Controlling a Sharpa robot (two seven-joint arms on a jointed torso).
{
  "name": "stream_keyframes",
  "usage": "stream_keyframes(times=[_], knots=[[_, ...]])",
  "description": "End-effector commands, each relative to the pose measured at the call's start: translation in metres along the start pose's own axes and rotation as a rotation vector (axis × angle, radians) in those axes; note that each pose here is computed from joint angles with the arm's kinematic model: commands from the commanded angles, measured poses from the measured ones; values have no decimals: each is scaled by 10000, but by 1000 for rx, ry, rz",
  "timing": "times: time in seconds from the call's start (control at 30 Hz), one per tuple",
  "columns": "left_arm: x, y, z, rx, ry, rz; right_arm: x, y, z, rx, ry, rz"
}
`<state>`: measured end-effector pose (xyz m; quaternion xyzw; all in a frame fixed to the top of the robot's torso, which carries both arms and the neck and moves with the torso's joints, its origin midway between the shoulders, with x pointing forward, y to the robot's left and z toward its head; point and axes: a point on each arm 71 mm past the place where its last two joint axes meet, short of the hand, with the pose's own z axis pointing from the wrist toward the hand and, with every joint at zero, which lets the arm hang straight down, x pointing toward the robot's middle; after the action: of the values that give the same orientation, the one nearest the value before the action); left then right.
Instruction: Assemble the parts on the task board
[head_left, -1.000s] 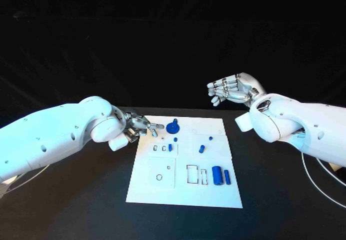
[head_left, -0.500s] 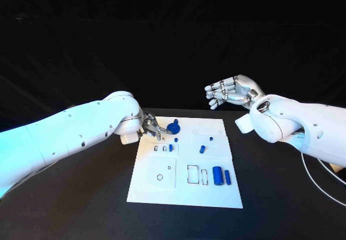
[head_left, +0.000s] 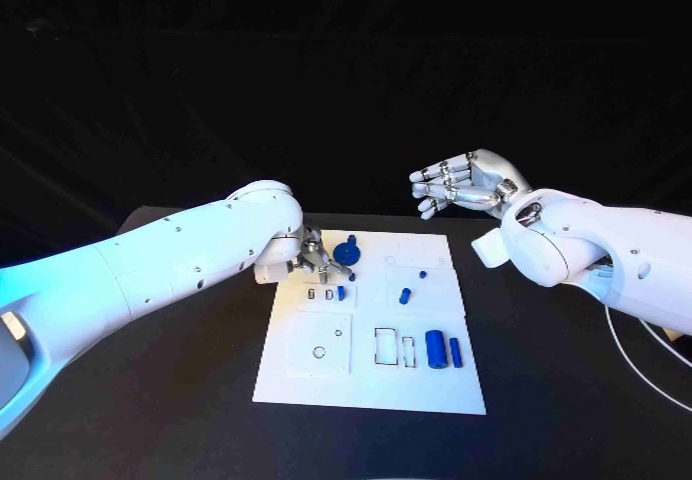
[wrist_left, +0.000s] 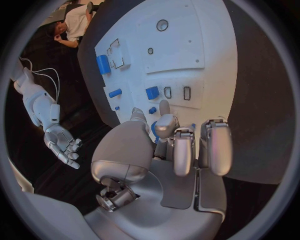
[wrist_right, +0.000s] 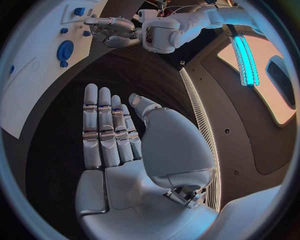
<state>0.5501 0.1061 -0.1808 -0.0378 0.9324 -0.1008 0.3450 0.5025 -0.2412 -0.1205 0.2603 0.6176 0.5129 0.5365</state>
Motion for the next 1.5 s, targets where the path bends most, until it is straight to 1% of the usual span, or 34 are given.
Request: stream_keyframes(times=[0.03, 0.17, 0.37, 0.8, 1.17, 1.5], knots=[[42, -8, 36, -19, 27, 31, 31, 18, -3, -19, 25, -10], [90, -42, 80, -12, 41, 20, 47, 25, -3, -21, 30, -10], [114, -67, 112, -6, 52, 13, 60, 27, 4, -22, 34, -11], [162, -127, 141, 18, 74, 1, 90, 25, 21, -19, 40, -10], [170, -129, 143, 17, 84, 5, 103, 18, 30, -14, 46, -14], [176, -132, 143, 18, 91, 13, 130, 22, 39, -22, 68, -10]])
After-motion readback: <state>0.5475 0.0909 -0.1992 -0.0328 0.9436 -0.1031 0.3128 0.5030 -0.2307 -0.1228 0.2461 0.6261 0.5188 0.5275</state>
